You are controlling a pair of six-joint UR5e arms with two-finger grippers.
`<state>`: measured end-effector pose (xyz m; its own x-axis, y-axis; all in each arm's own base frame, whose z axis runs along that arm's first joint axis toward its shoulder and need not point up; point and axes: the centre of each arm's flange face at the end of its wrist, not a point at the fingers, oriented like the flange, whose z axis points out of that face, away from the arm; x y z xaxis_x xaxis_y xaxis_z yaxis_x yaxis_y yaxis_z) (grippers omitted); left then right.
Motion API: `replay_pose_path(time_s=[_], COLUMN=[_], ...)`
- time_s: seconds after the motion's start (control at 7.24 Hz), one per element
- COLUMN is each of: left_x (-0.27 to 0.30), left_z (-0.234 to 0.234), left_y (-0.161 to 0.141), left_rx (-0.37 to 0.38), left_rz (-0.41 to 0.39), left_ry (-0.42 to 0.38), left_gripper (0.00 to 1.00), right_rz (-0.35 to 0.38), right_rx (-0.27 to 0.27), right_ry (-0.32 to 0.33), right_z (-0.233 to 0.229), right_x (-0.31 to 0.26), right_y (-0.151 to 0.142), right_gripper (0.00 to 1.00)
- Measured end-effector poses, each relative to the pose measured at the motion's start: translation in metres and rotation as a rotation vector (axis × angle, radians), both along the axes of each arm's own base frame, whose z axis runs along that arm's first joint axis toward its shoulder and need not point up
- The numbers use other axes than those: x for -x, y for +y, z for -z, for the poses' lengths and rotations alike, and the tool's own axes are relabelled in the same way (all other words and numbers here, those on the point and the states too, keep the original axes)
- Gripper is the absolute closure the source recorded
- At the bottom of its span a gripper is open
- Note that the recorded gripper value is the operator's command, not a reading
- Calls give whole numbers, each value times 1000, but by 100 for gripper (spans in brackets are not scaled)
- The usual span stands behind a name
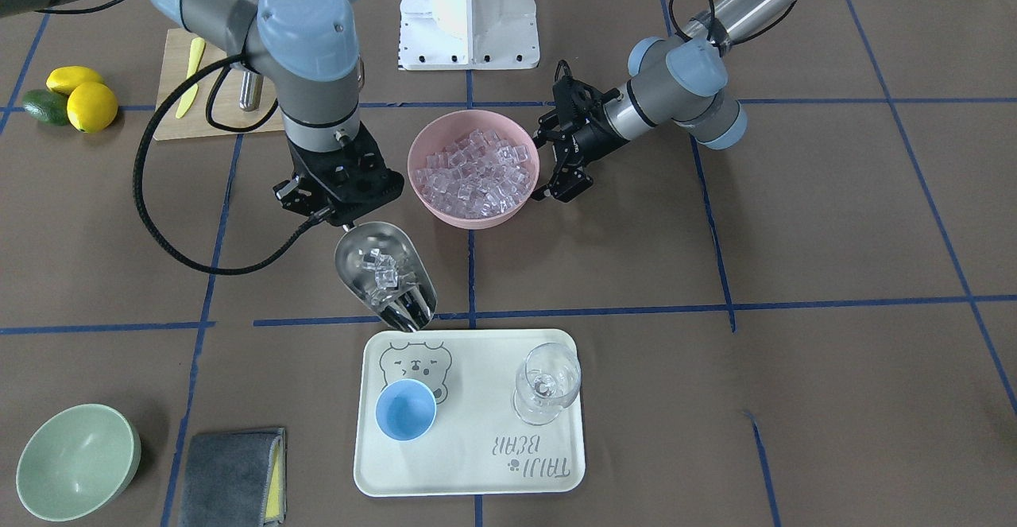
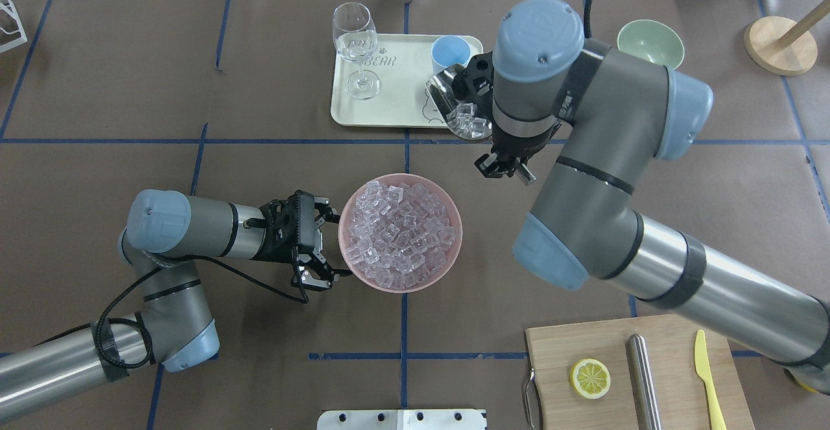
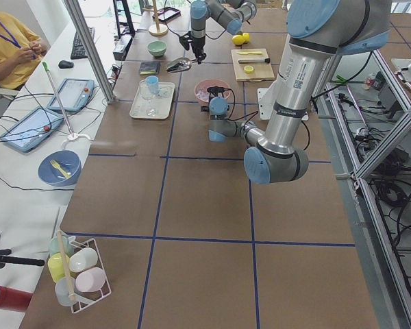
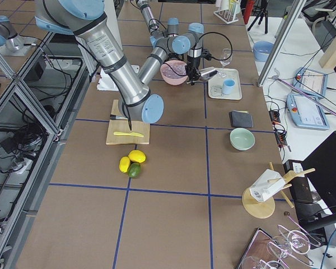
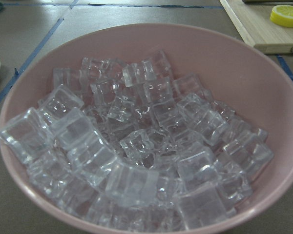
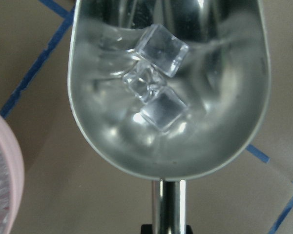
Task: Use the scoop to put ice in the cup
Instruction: 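Carry the ice-filled scoop to the light-blue cup with the right gripper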
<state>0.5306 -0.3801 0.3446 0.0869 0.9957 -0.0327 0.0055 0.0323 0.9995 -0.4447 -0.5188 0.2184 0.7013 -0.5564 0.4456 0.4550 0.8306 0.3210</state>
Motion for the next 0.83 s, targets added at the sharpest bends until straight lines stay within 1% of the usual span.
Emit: replay_pose_path(time_s=[0.28, 0.41, 0.55, 0.83], left_x=[0, -1, -2, -4], left_z=[1, 2, 2, 0], left_y=[0, 0, 0, -1], left_rx=[-1, -1, -1, 0], left_rz=[1, 1, 0, 0], left_ry=[2, 3, 2, -4], left_gripper=[0, 0, 0, 0], right_rz=[49, 78, 101, 167], right_rx=[9, 15, 24, 54], right_ry=[44, 55, 69, 122], right_z=[-23, -34, -39, -27], right_x=[-13, -20, -23, -30], right_y=[-46, -60, -67, -77], right_gripper=[100, 100, 100, 100])
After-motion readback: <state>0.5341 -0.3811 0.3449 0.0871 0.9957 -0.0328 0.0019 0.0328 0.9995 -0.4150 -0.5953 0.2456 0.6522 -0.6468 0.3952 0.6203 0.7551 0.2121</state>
